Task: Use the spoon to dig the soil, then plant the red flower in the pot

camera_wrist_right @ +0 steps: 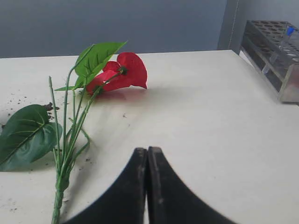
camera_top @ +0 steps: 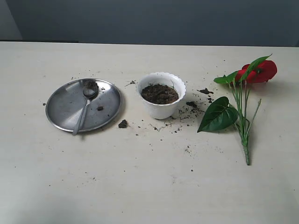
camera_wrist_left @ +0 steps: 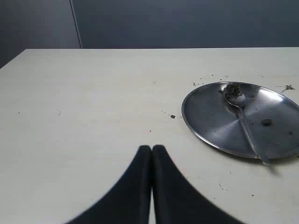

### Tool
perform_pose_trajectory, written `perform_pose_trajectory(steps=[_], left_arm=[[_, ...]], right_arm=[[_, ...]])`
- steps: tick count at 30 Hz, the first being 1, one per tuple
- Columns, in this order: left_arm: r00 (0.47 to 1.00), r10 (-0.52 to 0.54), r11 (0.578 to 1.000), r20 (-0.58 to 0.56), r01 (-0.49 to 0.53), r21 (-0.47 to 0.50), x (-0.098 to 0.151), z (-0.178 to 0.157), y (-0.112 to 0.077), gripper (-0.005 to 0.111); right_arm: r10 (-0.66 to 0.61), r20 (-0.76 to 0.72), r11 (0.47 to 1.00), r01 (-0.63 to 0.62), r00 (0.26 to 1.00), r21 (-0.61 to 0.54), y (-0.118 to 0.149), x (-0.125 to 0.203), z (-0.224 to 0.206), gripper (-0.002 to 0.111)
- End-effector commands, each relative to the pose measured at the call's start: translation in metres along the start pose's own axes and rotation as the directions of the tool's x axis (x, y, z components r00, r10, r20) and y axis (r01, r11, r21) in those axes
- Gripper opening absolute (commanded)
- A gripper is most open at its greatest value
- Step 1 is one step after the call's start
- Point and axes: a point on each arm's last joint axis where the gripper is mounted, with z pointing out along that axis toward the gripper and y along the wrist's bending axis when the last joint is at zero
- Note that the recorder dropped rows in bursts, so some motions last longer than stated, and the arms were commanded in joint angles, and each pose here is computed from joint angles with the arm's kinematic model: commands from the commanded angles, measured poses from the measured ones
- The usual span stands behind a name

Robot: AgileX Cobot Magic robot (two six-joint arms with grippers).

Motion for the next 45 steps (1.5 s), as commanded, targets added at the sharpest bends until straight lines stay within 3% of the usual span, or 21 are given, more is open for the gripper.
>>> perform_pose_trajectory(steps=[1,21,25,27,28,33,36,38,41,45], left_arm=[[1.000,-0.004,1.000,0.011,0.004,0.009,0.000,0.000,-0.001,0.000],[1.000,0.018,1.000,0.011,-0.018,0.001,0.000,0.000,0.000,0.000],[1.000,0.002,1.000,0.028,-0.002,0.007,-0.001,0.000,0.000,0.000],[0.996,-0.073,0.997,0.047,0.071,0.033,-0.003,0.000,-0.002,0.000],[0.985,-0.155,0.987,0.074,0.151,0.061,-0.006,0.000,-0.004,0.000],[0.935,-0.304,0.951,0.184,0.288,0.110,-0.018,-0.002,-0.004,0.000],[0.858,-0.406,0.914,0.314,0.380,0.143,-0.030,-0.006,0.000,0.000],[0.829,-0.394,0.918,0.396,0.370,0.140,-0.037,-0.008,0.003,0.000],[0.830,-0.235,0.971,0.505,0.222,0.087,-0.045,-0.013,0.004,0.000],[0.792,-0.173,0.984,0.586,0.166,0.067,-0.052,-0.017,0.004,0.000]], right_arm=[[-0.001,0.005,1.000,0.001,1.000,-0.002,0.000,0.000,0.000,0.000],[-0.001,0.005,1.000,0.001,1.000,-0.002,0.000,0.000,0.000,0.000],[-0.001,0.005,1.000,0.001,1.000,-0.002,0.000,0.000,0.000,0.000],[-0.001,0.005,1.000,0.001,1.000,-0.002,0.000,0.000,0.000,0.000],[-0.001,0.005,1.000,0.001,1.000,-0.002,0.000,0.000,0.000,0.000],[-0.001,0.005,1.000,0.001,1.000,-0.002,0.000,0.000,0.000,0.000],[-0.001,0.005,1.000,0.001,1.000,-0.002,0.000,0.000,0.000,0.000],[-0.001,0.005,1.000,0.001,1.000,-0.002,0.000,0.000,0.000,0.000],[-0.001,0.005,1.000,0.001,1.000,-0.002,0.000,0.000,0.000,0.000],[-0.001,0.005,1.000,0.001,1.000,-0.002,0.000,0.000,0.000,0.000]])
